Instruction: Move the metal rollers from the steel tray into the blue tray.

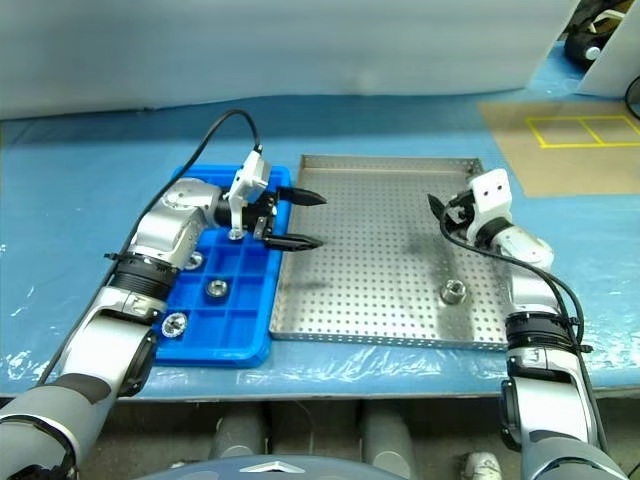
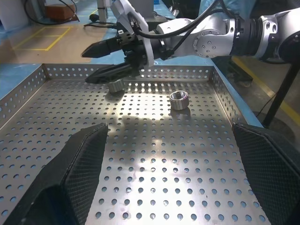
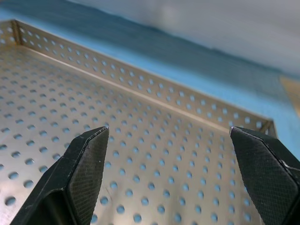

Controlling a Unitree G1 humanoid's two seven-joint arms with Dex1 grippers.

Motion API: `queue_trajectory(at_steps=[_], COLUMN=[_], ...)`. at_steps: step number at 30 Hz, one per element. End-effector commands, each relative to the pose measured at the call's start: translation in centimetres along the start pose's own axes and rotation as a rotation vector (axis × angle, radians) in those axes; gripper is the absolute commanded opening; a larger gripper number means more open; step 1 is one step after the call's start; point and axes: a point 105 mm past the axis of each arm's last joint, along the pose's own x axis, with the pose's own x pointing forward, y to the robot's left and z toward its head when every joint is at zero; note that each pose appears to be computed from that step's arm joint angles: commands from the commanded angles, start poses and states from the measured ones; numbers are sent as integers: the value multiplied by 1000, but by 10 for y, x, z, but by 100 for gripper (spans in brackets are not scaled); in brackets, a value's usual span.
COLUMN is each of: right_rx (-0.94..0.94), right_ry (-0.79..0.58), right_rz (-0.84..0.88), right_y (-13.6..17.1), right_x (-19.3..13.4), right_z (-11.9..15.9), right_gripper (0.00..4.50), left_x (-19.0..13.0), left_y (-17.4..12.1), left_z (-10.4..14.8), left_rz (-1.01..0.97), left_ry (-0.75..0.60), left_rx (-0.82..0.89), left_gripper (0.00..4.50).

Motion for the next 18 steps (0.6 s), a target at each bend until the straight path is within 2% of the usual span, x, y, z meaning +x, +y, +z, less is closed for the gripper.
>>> queue_trajectory(at_steps=[1, 9, 14, 18], right_rx=[22, 69, 197, 332], right_ry=[16, 92, 139, 178], right_rz=[-68, -64, -43, -98], right_y=[-23, -23, -11, -19], right_x=[-9, -12, -7, -8], right_z=[-4, -30, -46, -58], right_gripper=[427, 427, 427, 427], left_x=[-3, -7, -8, -9], left_y=[-2, -1, -1, 0], left_z=[10, 10, 10, 11], left_rz=[-3, 14, 18, 21], left_ry=[-17, -6, -1, 2], left_rx=[40, 48, 47, 51], left_gripper=[450, 450, 450, 450])
